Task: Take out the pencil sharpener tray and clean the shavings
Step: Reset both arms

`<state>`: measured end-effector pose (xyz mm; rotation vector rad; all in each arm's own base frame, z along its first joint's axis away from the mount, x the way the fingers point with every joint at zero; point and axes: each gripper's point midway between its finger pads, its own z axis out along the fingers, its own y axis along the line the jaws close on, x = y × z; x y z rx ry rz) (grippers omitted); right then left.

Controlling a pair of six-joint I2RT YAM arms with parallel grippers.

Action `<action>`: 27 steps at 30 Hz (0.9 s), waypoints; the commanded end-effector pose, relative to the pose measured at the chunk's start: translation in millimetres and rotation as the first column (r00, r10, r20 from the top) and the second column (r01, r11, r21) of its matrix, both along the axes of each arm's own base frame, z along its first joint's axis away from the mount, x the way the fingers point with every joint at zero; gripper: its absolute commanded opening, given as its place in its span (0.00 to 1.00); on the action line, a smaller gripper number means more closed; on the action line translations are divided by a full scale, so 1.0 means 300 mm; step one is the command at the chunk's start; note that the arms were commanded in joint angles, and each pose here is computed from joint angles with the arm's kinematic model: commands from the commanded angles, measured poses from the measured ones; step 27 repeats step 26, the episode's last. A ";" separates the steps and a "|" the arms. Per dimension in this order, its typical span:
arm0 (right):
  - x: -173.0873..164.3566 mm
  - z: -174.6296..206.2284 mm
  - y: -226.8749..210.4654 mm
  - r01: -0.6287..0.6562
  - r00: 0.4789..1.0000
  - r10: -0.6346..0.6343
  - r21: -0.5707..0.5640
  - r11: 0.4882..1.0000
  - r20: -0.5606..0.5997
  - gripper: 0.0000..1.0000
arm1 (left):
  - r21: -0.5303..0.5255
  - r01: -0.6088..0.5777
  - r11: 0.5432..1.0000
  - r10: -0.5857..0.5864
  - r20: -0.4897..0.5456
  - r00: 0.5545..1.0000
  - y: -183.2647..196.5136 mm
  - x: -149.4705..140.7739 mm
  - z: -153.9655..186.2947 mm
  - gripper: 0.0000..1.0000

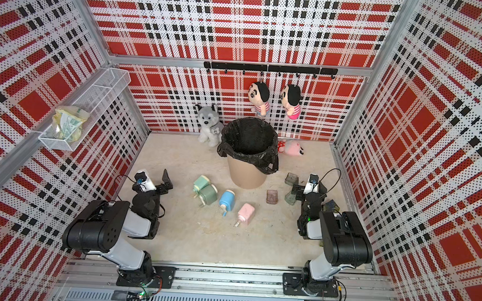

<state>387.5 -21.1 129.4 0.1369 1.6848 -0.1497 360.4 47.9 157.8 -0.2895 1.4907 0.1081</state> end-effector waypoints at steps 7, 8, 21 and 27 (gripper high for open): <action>-0.002 0.004 0.001 -0.004 1.000 0.003 0.013 1.000 0.005 1.00 | -0.003 0.014 1.000 -0.014 0.013 1.000 -0.010 0.004 0.015 0.98; -0.002 0.003 0.001 -0.003 1.000 0.003 0.013 1.000 0.004 1.00 | -0.003 0.012 1.000 -0.012 0.012 1.000 -0.009 0.004 0.014 0.98; 0.002 -0.001 0.000 -0.002 1.000 0.002 0.013 1.000 -0.002 1.00 | -0.004 0.013 1.000 -0.013 0.011 1.000 -0.009 0.004 0.013 0.98; -0.003 0.002 0.001 -0.003 1.000 0.003 0.013 1.000 0.004 1.00 | -0.004 0.013 1.000 -0.013 0.012 1.000 -0.010 0.003 0.013 0.98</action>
